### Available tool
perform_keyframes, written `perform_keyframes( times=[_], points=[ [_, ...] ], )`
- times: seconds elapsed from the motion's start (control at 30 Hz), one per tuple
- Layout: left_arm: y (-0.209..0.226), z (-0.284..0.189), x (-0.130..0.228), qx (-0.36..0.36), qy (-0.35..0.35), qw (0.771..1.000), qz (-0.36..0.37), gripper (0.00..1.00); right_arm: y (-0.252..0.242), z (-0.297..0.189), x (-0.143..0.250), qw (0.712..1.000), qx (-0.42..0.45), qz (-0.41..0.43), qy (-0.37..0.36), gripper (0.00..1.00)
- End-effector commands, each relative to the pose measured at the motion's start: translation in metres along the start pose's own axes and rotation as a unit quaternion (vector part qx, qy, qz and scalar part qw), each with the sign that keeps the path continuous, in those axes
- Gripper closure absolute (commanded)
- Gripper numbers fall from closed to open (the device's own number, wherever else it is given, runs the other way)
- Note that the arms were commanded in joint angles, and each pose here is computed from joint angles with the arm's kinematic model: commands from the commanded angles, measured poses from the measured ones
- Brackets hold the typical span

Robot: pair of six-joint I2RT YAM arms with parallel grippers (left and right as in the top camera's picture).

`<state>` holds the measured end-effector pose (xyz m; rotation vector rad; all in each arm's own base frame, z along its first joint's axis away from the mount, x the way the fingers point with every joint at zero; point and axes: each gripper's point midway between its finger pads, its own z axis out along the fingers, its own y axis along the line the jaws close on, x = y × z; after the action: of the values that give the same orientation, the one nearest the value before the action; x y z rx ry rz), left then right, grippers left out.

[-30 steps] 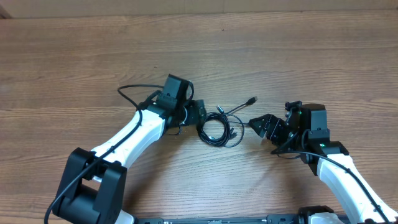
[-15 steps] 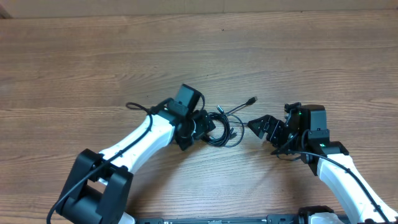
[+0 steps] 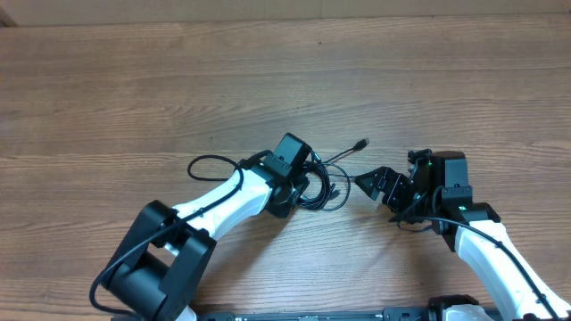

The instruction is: Untangle cables

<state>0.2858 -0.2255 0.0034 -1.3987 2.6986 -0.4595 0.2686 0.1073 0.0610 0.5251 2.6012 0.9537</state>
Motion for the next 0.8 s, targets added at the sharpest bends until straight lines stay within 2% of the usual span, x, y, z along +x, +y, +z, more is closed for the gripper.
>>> perform_keyframes(
  times=[0.0,0.13,0.17,0.2,0.23,0.33,0.43,0.47,0.53,0.63,0.77],
  points=[
    [0.016,0.025,-0.007,-0.031,-0.014,0.999,0.018,0.96,0.002,-0.001,-0.002,1.0,-0.003,-0.002,0.0,0.07],
    [-0.01,0.008,-0.026,0.012,-0.026,0.984,0.174,0.96,0.001,-0.001,-0.001,1.0,-0.001,0.0,0.003,0.07],
    [-0.024,-0.006,-0.038,0.031,-0.043,0.971,0.234,0.96,0.001,-0.001,-0.001,1.0,-0.001,0.0,0.003,0.07],
    [-0.041,-0.028,-0.055,0.053,-0.071,0.945,0.315,0.96,0.002,-0.001,0.0,1.0,-0.003,0.0,0.004,0.07],
    [-0.05,-0.041,-0.063,0.064,-0.086,0.927,0.358,0.96,0.003,-0.001,0.001,1.0,-0.006,0.0,0.006,0.07],
    [-0.07,-0.086,-0.084,0.083,-0.131,0.877,0.455,0.96,0.009,-0.001,0.003,1.0,-0.021,-0.001,0.015,0.06],
    [-0.082,-0.128,-0.09,0.095,-0.174,0.813,0.548,0.96,0.024,-0.003,0.007,0.997,-0.064,-0.01,0.031,0.02],
    [-0.083,-0.137,-0.089,0.097,-0.183,0.798,0.566,0.96,0.033,-0.004,0.009,0.995,-0.087,-0.033,0.036,0.0],
    [-0.084,-0.159,-0.084,0.104,-0.202,0.762,0.607,0.96,0.056,-0.01,0.012,0.977,-0.155,-0.142,0.037,0.0],
    [-0.079,-0.17,-0.081,0.098,-0.208,0.739,0.634,0.96,0.084,-0.021,0.009,0.946,-0.227,-0.23,0.02,0.0],
    [-0.07,-0.168,-0.091,0.057,-0.22,0.724,0.651,0.96,0.115,-0.035,-0.002,0.908,-0.285,-0.306,-0.025,0.0]
  ],
)
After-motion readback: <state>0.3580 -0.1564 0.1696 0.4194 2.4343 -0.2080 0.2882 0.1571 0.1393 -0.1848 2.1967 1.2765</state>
